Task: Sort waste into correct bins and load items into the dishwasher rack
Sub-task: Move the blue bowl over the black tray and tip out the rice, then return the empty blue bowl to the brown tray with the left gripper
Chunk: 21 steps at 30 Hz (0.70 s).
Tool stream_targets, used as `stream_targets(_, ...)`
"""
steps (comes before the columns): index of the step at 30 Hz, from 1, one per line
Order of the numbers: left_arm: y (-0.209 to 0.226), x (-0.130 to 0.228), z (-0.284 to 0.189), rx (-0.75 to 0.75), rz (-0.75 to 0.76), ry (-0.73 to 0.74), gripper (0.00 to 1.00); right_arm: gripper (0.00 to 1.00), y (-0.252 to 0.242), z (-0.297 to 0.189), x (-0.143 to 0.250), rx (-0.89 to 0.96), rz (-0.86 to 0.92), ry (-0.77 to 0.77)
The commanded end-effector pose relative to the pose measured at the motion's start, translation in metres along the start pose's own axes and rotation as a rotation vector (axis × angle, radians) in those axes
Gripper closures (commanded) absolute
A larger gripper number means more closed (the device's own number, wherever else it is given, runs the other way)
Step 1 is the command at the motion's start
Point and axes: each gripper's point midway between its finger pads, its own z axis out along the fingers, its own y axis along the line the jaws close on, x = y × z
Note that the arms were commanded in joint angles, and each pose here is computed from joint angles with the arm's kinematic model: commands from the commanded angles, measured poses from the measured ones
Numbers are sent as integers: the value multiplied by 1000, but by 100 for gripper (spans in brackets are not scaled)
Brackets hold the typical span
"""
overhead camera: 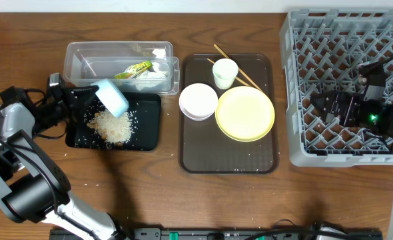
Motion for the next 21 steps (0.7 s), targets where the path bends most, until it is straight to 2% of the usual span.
stream_targets(1, -7, 14, 8, -33, 83, 23, 94, 1, 1, -7, -7, 7, -11, -25)
stream_targets(6, -14, 54, 35, -247, 247, 81, 94, 1, 1, -7, -7, 7, -11, -25)
stream_targets(14, 5, 142, 86, -742, 642, 224, 94, 1, 1, -7, -7, 7, -12, -25)
stream_targets(16, 17, 169, 104, -794, 719, 317, 94, 1, 1, -7, -7, 7, -13, -27)
stream_targets(21, 57, 217, 139, -934, 785, 476, 94, 1, 1, -7, -7, 7, -13, -27)
